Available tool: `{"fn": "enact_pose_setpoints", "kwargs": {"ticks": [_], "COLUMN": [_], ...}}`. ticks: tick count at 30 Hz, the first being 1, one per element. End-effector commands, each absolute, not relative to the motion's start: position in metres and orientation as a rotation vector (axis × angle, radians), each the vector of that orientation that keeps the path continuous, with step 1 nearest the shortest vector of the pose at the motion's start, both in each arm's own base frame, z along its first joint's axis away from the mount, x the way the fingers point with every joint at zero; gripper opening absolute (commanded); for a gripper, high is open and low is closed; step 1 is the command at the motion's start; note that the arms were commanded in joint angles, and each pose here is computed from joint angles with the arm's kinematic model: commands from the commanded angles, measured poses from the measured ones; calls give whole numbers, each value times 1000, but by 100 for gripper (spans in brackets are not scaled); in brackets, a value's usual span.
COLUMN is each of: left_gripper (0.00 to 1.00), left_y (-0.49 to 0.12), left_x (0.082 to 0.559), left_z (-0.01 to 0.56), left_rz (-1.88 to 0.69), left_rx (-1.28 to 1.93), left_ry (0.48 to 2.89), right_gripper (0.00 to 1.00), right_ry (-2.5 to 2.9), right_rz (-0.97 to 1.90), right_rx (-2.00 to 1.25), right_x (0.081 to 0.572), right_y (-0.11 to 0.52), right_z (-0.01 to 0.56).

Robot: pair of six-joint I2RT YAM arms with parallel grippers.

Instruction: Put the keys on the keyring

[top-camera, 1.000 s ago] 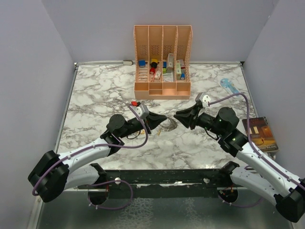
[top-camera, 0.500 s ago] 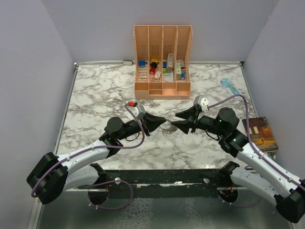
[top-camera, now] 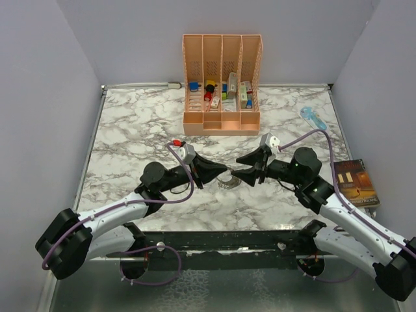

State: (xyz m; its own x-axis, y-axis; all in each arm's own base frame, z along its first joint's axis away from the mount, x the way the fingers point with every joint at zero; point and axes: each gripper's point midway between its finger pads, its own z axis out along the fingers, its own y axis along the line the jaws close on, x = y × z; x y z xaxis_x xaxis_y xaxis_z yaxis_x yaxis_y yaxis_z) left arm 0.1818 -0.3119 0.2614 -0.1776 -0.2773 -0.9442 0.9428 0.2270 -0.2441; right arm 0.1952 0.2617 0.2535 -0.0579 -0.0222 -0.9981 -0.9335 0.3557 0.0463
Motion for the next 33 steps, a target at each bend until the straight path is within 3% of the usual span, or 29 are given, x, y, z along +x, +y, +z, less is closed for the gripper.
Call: {"fn": "enact_pose_setpoints", "kwargs": {"ticks": [1, 27, 31, 33], "left_gripper": [0, 0, 0, 0], "left_y": [-309, -315, -316, -317], "left_x": [169, 164, 162, 161], "left_z": [283, 267, 268, 268], "left_rz": [-1310, -1327, -1340, -1341], "left_rx": [738, 808, 821, 831], "left_ry": [1175, 1211, 1212, 1210], "right_gripper": [49, 30, 12, 8], "right_ry": [1354, 1332, 1341, 1355], "right_rz": [1026, 1066, 1073, 1072], "right_rx": [-959, -979, -997, -999], "right_x": [187, 186, 185, 186], "right_y": [270, 277, 279, 279], "right_z": [262, 262, 259, 257]}}
